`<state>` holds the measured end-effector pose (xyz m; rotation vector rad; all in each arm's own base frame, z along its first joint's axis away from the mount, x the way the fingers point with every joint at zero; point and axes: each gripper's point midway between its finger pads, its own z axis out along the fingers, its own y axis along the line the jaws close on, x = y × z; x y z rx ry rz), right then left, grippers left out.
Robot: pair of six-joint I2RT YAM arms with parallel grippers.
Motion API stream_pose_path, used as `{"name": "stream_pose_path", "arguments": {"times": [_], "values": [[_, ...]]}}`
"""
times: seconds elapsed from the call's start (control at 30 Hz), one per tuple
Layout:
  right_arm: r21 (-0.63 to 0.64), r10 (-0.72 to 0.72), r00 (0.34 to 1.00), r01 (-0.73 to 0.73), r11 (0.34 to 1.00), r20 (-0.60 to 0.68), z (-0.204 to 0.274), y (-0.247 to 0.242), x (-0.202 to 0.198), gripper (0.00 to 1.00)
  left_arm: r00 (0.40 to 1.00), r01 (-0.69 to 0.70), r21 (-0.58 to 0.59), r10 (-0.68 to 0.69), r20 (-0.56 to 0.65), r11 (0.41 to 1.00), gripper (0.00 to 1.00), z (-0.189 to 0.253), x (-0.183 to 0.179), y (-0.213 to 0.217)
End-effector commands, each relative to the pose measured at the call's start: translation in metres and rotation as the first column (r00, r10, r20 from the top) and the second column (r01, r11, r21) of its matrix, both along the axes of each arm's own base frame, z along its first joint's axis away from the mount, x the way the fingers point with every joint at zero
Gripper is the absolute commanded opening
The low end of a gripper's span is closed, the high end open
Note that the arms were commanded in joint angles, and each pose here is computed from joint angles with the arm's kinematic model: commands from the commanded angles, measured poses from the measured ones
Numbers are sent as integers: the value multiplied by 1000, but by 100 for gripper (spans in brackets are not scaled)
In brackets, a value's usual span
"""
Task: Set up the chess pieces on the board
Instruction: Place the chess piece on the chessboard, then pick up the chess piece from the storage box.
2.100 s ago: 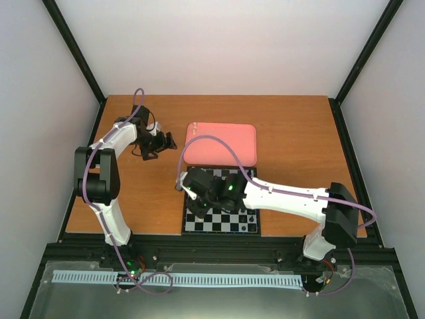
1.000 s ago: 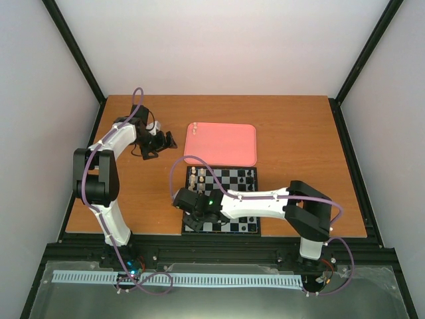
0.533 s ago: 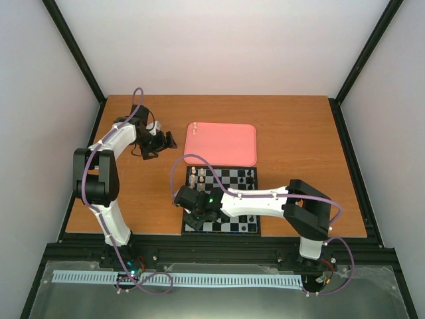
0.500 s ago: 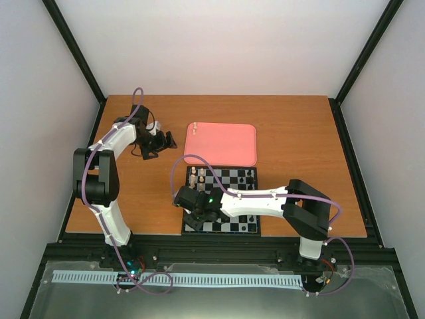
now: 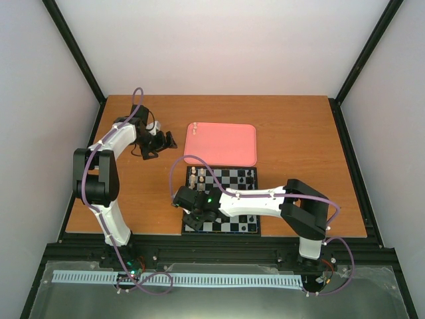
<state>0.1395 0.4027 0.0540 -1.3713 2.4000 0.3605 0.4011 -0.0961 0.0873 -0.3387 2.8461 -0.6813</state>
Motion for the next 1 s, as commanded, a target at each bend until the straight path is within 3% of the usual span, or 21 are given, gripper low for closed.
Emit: {"name": "stream_pose_path", "arguments": {"times": [0.0, 0.2, 0.4, 0.57, 0.67, 0.83, 0.97], "values": [[14, 5, 1000, -5, 1000, 21, 6, 3, 5, 29, 998, 1, -7, -1, 55, 1000, 100, 18, 7, -1], [41, 19, 999, -20, 999, 47, 20, 5, 7, 34, 998, 2, -5, -1, 59, 1000, 100, 19, 8, 0], [52, 15, 994, -20, 998, 104, 62, 4, 16, 48, 998, 4, -4, -4, 56, 1000, 100, 19, 8, -1], [117, -87, 977, 65, 991, 196, 120, -9, 38, 64, 998, 7, -1, -7, 59, 1000, 100, 21, 8, 0], [170, -203, 960, 171, 970, 194, 142, -20, 80, 67, 998, 5, 7, -5, 66, 1000, 100, 23, 9, 1], [257, -395, 897, 342, 904, 197, 159, -37, 188, 68, 998, 6, -4, -5, 69, 1000, 100, 26, 9, -1], [290, -462, 867, 401, 869, 186, 149, -32, 266, 62, 997, 5, -9, -5, 72, 1000, 100, 28, 10, -1]]}}
